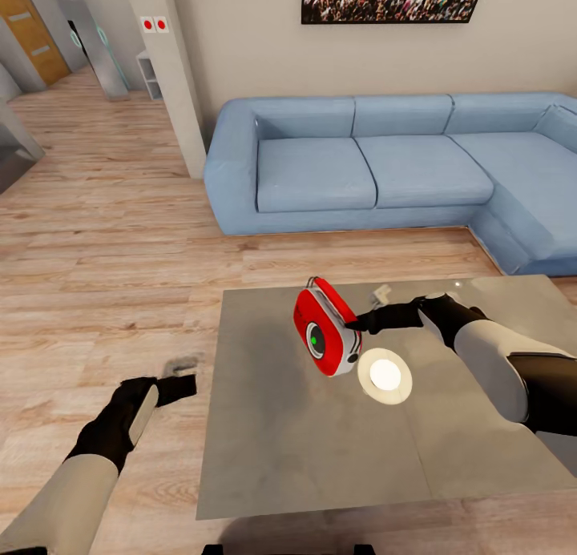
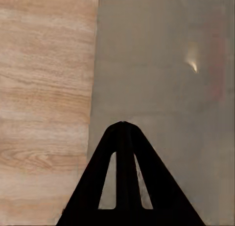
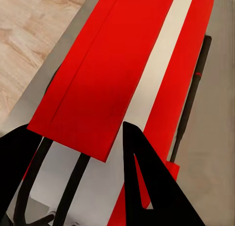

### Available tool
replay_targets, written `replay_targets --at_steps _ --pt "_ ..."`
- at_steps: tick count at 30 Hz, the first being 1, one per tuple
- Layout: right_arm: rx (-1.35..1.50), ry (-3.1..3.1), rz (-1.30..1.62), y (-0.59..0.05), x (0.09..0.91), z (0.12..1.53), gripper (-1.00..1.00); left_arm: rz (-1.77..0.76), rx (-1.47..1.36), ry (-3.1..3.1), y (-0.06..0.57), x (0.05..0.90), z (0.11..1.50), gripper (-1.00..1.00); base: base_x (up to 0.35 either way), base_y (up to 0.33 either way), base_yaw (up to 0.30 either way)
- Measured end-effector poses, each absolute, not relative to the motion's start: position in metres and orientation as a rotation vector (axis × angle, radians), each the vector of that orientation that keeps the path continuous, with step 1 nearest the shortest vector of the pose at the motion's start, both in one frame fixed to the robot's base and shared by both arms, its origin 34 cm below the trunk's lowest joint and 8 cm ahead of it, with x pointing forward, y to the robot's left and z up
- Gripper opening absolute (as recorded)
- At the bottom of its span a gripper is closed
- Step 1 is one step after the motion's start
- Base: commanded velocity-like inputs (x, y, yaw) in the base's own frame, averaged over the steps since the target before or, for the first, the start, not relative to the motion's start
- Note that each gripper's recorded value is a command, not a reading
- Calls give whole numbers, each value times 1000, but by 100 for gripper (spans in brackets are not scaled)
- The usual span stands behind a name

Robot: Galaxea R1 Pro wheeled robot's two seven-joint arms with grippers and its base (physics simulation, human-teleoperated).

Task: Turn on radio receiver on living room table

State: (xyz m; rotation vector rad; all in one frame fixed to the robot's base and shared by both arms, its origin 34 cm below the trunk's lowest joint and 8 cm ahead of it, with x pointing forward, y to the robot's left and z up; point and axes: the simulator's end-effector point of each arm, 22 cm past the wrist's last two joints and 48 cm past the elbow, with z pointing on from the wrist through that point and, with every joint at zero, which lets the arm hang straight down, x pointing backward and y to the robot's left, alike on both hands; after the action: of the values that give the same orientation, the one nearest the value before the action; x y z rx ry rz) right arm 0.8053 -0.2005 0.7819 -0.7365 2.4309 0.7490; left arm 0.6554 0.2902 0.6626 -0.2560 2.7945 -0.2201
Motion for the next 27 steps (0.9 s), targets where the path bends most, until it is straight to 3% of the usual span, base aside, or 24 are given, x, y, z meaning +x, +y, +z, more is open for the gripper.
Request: replay_targets --at_steps 4,12,22,27 --pt "-732 2432 737 -202 807 781 -100 17 -428 2848 404 603 635 -100 0 0 0" --pt "-688 2452 596 -220 821 773 -100 252 -528 2861 502 510 607 -100 0 0 0" --pt "-664 2461 549 -226 826 771 -100 392 -485 2841 515 386 587 -100 0 0 0" --pt "-634 2469 467 -238 833 768 -100 390 -474 2846 505 369 583 -100 0 0 0"
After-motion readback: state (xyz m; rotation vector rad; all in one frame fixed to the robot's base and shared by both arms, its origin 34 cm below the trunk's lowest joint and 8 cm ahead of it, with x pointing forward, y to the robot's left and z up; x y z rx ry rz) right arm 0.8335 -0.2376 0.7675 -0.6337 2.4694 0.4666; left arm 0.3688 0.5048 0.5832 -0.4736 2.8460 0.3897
